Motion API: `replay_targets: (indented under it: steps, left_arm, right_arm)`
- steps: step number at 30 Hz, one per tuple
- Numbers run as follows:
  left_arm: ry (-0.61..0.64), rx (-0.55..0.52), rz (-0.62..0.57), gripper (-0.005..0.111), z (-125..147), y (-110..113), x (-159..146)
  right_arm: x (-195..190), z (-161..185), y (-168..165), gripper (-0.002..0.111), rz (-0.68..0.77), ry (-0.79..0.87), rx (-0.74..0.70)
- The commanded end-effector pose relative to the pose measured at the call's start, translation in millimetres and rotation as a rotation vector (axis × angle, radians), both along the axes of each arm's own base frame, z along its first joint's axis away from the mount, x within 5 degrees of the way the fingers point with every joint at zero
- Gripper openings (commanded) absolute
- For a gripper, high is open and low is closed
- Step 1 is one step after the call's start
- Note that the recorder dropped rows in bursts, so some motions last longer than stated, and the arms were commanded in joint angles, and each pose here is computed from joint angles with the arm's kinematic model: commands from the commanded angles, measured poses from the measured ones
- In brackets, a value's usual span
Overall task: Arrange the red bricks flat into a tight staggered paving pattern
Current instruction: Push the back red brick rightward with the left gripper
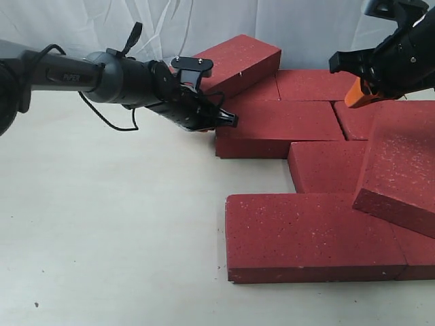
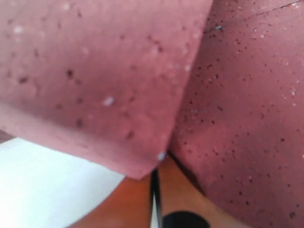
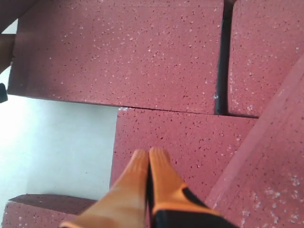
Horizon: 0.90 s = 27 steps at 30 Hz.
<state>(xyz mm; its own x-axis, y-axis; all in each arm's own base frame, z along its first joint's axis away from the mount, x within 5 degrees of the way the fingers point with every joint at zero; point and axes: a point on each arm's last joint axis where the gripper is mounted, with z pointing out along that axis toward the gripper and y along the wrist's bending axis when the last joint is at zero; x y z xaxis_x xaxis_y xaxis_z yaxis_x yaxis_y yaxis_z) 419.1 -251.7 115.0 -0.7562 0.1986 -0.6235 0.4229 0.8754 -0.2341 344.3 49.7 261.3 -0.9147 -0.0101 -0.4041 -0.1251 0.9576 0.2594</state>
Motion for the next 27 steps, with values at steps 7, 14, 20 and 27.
replay_targets:
  steps: [7,14,20,27]
  left_arm:
    - [0.022,-0.057,-0.017,0.0,-9,-34,-8]
    - [0.047,-0.023,-0.049,0.0,-9,-26,-5]
    - [0.073,0.01,-0.075,0.0,-12,-19,-5]
    - [0.15,0.016,-0.064,0.0,-11,-2,-1]
  right_arm:
    - [-1,1,-2,-0.001,-0.001,-0.009,-0.006]
    - [-1,1,-2,-0.001,-0.001,-0.011,-0.006]
    - [-1,1,-2,-0.001,-0.001,-0.011,-0.006]
    - [-1,1,-1,-0.001,-0.002,-0.009,-0.002]
